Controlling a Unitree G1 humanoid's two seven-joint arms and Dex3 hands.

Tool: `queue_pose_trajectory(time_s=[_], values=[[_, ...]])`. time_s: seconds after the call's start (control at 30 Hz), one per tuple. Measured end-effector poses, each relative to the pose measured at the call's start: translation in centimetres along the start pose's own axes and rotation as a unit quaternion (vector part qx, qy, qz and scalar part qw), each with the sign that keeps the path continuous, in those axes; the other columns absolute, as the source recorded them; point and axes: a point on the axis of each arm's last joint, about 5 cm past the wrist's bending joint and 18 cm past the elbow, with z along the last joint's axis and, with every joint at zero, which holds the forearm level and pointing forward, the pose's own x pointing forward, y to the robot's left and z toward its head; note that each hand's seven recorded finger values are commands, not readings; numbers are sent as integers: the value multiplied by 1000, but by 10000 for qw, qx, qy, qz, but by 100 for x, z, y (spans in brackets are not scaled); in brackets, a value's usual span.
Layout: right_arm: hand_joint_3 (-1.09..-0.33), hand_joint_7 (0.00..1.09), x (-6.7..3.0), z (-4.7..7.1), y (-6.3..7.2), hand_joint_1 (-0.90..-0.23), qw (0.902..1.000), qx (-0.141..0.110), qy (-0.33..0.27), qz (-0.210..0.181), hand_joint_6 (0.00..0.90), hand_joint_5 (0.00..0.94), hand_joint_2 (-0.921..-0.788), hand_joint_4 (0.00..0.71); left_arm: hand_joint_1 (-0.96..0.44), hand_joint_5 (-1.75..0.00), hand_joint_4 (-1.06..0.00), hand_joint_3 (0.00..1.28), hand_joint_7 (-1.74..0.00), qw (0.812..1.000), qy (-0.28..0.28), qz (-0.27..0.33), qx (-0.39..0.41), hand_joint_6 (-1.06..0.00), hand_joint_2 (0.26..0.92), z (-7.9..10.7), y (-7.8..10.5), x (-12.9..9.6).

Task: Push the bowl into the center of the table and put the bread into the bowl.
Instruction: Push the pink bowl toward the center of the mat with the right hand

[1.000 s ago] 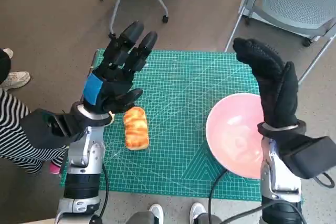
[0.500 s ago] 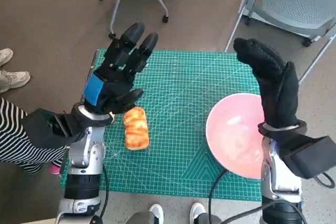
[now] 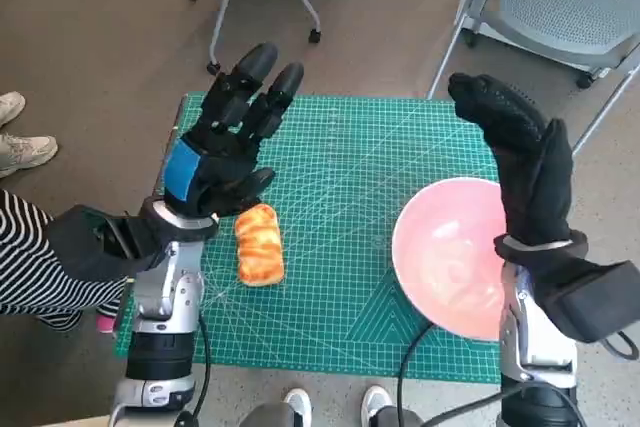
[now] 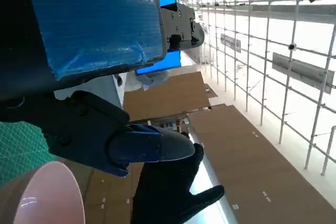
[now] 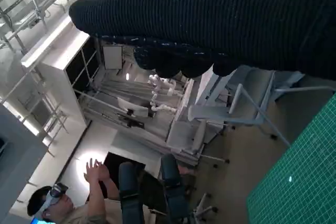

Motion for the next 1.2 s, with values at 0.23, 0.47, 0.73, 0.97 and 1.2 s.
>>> queue_pose_trajectory(time_s=[0.23,0.47,0.73,0.97,1.2], values=[[-739,586,-9,8,-5,-734,10000,-15,3,2,48,3,-921,208,-585,-7,-95,350,-308,10000,-12,4,-30,1,921,-8,-12,4],[-729,580,-53,10,-96,-734,9999,-96,50,-45,55,4,-921,210,-585,-8,-99,354,-321,10000,-17,4,-38,1,921,-10,-14,5],[-742,561,-256,10,-405,-710,9982,-195,50,-562,49,0,-921,187,-586,-12,-106,347,-324,10000,-21,18,-57,1,921,-15,-19,5],[-777,581,-517,-23,-565,-684,9899,-439,168,-1341,13,0,-921,170,-590,-13,-111,330,-327,10000,-18,29,-82,1,921,-22,-26,8],[-789,592,-821,-110,-649,-662,9746,-575,390,-2129,0,1,-921,167,-596,-13,-112,326,-333,9999,23,28,-118,1,921,-28,-26,8]])
